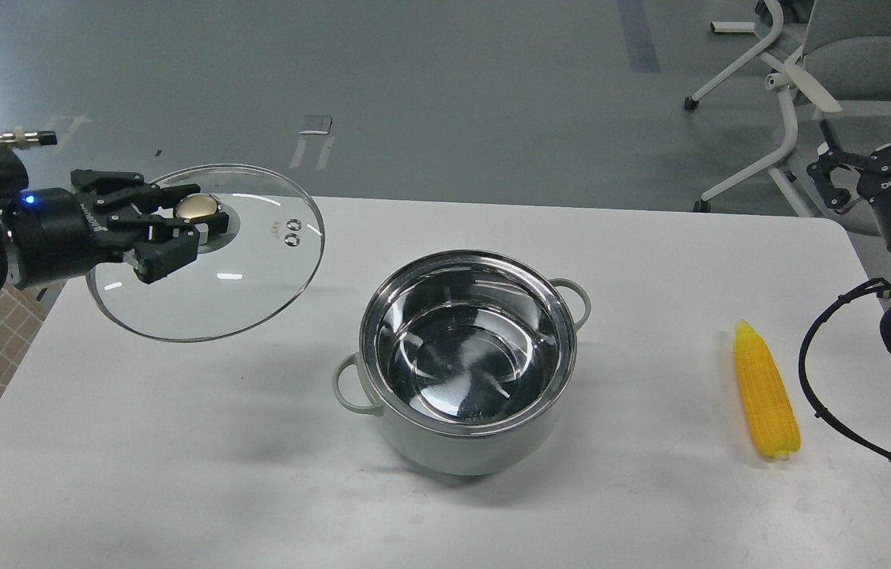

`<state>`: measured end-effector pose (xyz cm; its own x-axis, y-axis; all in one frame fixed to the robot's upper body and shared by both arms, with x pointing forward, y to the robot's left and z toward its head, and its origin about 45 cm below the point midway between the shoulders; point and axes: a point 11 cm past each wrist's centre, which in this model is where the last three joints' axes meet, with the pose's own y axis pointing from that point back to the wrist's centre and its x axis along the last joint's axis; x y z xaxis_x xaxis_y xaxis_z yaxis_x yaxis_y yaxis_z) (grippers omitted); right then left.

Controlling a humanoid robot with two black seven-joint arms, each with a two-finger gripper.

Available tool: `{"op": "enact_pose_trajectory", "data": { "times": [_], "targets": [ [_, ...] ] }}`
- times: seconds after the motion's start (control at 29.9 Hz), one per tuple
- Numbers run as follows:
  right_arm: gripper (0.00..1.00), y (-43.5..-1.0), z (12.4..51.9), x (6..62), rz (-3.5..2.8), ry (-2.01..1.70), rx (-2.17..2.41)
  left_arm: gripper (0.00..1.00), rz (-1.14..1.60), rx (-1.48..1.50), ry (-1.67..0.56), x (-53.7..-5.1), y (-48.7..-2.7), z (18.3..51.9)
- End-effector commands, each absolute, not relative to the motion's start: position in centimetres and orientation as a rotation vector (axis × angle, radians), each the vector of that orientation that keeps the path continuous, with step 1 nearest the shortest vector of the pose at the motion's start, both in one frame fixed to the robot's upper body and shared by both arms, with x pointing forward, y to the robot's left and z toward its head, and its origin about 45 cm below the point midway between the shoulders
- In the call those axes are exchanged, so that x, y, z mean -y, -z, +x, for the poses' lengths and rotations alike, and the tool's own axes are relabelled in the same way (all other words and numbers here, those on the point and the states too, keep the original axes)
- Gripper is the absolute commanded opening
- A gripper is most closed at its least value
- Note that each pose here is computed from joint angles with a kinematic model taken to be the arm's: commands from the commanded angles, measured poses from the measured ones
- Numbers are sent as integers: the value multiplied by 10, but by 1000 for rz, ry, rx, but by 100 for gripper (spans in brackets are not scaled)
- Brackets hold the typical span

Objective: Open pot and put corn in
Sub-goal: 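Lift the glass lid off the pot with the left gripper and carry it aside, then lower the lid onto the table, release it, and raise the left arm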

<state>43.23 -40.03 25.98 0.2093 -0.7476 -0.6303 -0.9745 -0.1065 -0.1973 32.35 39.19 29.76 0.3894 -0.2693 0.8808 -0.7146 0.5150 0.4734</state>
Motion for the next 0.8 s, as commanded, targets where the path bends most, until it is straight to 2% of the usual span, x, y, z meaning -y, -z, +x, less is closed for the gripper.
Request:
{"op": "enact_pose_trajectory", "data": {
  "times": [0.0,0.3,0.57,0.77],
  "targets": [
    [100,-258,432,401,-1910,-514,-1597,29,1076,1116,-448,-418,-255,330],
    [100,-257,432,401,-1909,-517,-1600,29,1119,997,-484,-437,-196,312],
    [100,-254,431,400,-1910,-522,-1601,30,1190,959,-530,-465,-162,292],
    [100,-253,432,395,-1910,-530,-1587,30,1185,950,-536,-464,-153,285]
  ]
}}
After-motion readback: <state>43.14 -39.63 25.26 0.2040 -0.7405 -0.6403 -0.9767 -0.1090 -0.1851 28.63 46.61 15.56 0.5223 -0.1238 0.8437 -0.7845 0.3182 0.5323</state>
